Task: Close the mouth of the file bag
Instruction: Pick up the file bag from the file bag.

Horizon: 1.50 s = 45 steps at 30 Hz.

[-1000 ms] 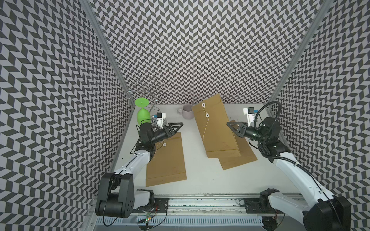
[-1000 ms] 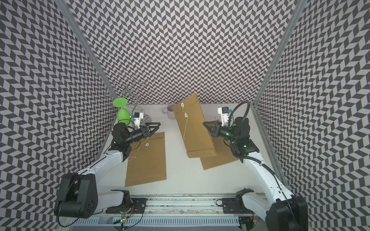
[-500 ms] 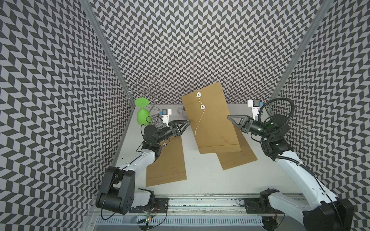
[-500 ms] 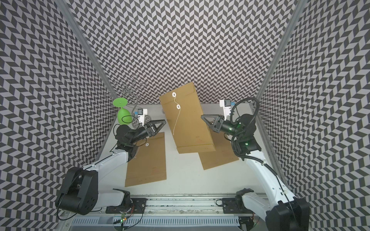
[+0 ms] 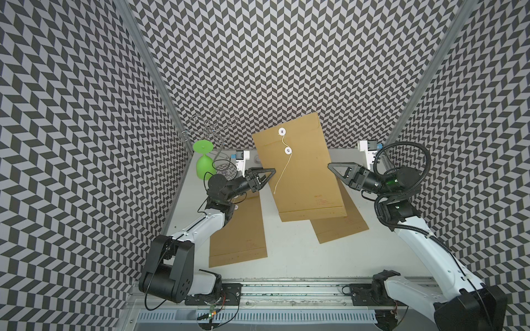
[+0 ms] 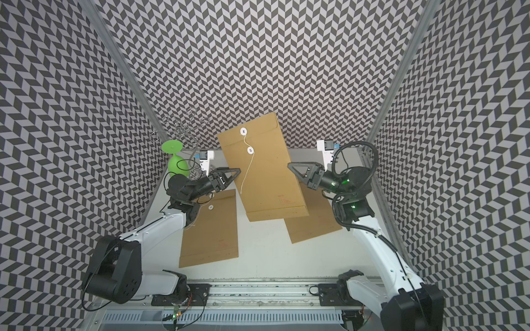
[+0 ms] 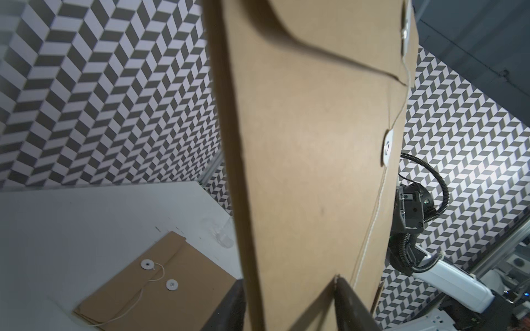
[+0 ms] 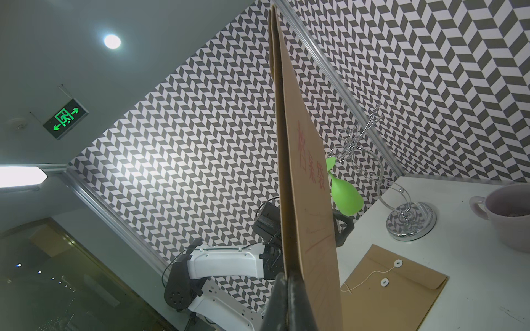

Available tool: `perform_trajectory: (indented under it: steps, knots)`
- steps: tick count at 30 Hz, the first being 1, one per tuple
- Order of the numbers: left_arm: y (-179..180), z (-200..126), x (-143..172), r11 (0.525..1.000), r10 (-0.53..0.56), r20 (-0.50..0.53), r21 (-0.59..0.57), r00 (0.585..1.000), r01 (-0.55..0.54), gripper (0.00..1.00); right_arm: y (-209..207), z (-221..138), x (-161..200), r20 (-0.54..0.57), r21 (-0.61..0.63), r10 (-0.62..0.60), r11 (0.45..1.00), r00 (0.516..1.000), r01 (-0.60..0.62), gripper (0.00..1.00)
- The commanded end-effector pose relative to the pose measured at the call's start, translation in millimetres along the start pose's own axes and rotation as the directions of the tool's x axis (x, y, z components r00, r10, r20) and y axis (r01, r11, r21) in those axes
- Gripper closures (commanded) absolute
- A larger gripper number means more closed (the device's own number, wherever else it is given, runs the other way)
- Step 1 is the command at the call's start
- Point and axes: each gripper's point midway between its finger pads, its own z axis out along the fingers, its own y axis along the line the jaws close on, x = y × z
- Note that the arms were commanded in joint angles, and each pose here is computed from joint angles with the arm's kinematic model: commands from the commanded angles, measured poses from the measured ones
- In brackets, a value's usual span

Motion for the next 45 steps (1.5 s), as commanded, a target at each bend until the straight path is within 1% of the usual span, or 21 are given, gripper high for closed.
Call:
perform_trajectory:
  steps: [1,4,7,9,10,12,14,15,16,19,22,25,28,30,32,33,35,38,41,43,45]
  knots:
    - [-17,-7,-27,0.998,0.056,0.049,0.027,0.997,-0.058,0.61,7,-1,0,0.0,-0.038,-0.033,0.999,0.999,0.033,1.0]
    - [-22,-12,-39,0.997,0.062,0.071,0.034,0.996,-0.065,0.74,-4,-3,2,-0.008,-0.013,-0.03,0.999,1.0,0.029,0.99]
    - [-31,-11,-51,0.996,0.065,0.084,0.051,0.994,-0.07,0.85,-13,-3,4,-0.013,0.013,-0.043,0.999,0.999,0.043,0.9]
    - [-40,-11,-57,0.993,0.079,0.089,0.077,0.993,-0.086,0.97,-19,-3,3,-0.014,0.034,-0.055,0.998,0.998,0.055,0.81]
    - [-45,-10,-60,0.992,0.087,0.087,0.089,0.992,-0.094,1.0,-22,-3,3,-0.016,0.044,-0.063,0.997,0.998,0.063,0.77]
    - [-54,-10,-64,0.988,0.103,0.08,0.11,0.991,-0.111,1.0,-27,-2,2,-0.016,0.06,-0.083,0.995,0.996,0.084,0.68]
    - [-61,-9,-66,0.985,0.11,0.072,0.129,0.991,-0.119,1.0,-33,-2,2,-0.015,0.081,-0.107,0.991,0.994,0.108,0.52]
    - [-66,-9,-67,0.982,0.116,0.069,0.144,0.991,-0.125,1.0,-37,-1,0,-0.014,0.106,-0.121,0.987,0.993,0.122,0.42]
    - [-74,-11,-67,0.975,0.13,0.073,0.171,0.989,-0.141,1.0,-44,-1,-3,-0.016,0.144,-0.142,0.979,0.99,0.142,0.35]
    - [-91,-15,-68,0.96,0.157,0.07,0.224,0.985,-0.169,1.0,-62,-5,-16,-0.015,0.283,-0.214,0.936,0.977,0.21,0.22]
    - [-100,-15,-66,0.951,0.177,0.046,0.25,0.983,-0.183,1.0,-64,-8,-28,-0.019,0.337,-0.292,0.899,0.956,0.281,0.14]
    - [-106,-15,-62,0.943,0.189,0.034,0.273,0.981,-0.191,1.0,-63,-5,-34,-0.03,0.339,-0.329,0.885,0.944,0.319,0.1]
    - [-114,-14,-58,0.929,0.217,0.019,0.302,0.976,-0.213,1.0,-63,1,-30,-0.056,0.288,-0.331,0.898,0.942,0.333,0.09]
    - [-118,-14,-55,0.92,0.231,0.011,0.322,0.973,-0.222,1.0,-64,4,-25,-0.069,0.256,-0.326,0.907,0.943,0.333,0.08]
    - [-123,-14,-55,0.912,0.241,0.013,0.339,0.971,-0.23,1.0,-71,6,-22,-0.079,0.254,-0.32,0.909,0.944,0.33,0.08]
    - [-128,-14,-49,0.901,0.26,-0.013,0.362,0.965,-0.238,1.0,-74,6,-20,-0.084,0.253,-0.318,0.91,0.944,0.329,0.08]
    - [-135,-14,-47,0.889,0.278,-0.024,0.384,0.96,-0.248,1.0,-81,8,-16,-0.088,0.247,-0.302,0.917,0.949,0.315,0.07]
    - [-147,-12,-43,0.866,0.31,-0.045,0.425,0.95,-0.262,1.0,-85,10,-9,-0.089,0.213,-0.288,0.93,0.953,0.301,0.02]
    - [-153,-11,-40,0.853,0.33,-0.062,0.448,0.942,-0.269,1.0,-70,13,-3,-0.105,0.113,-0.316,0.938,0.943,0.327,0.0]
    - [-152,-10,-39,0.852,0.335,-0.066,0.448,0.94,-0.272,1.0,-52,14,4,-0.119,0.004,-0.334,0.942,0.935,0.336,0.04]
    - [-148,-8,-41,0.857,0.335,-0.069,0.436,0.94,-0.274,1.0,-30,12,13,-0.136,-0.11,-0.335,0.94,0.932,0.322,0.13]
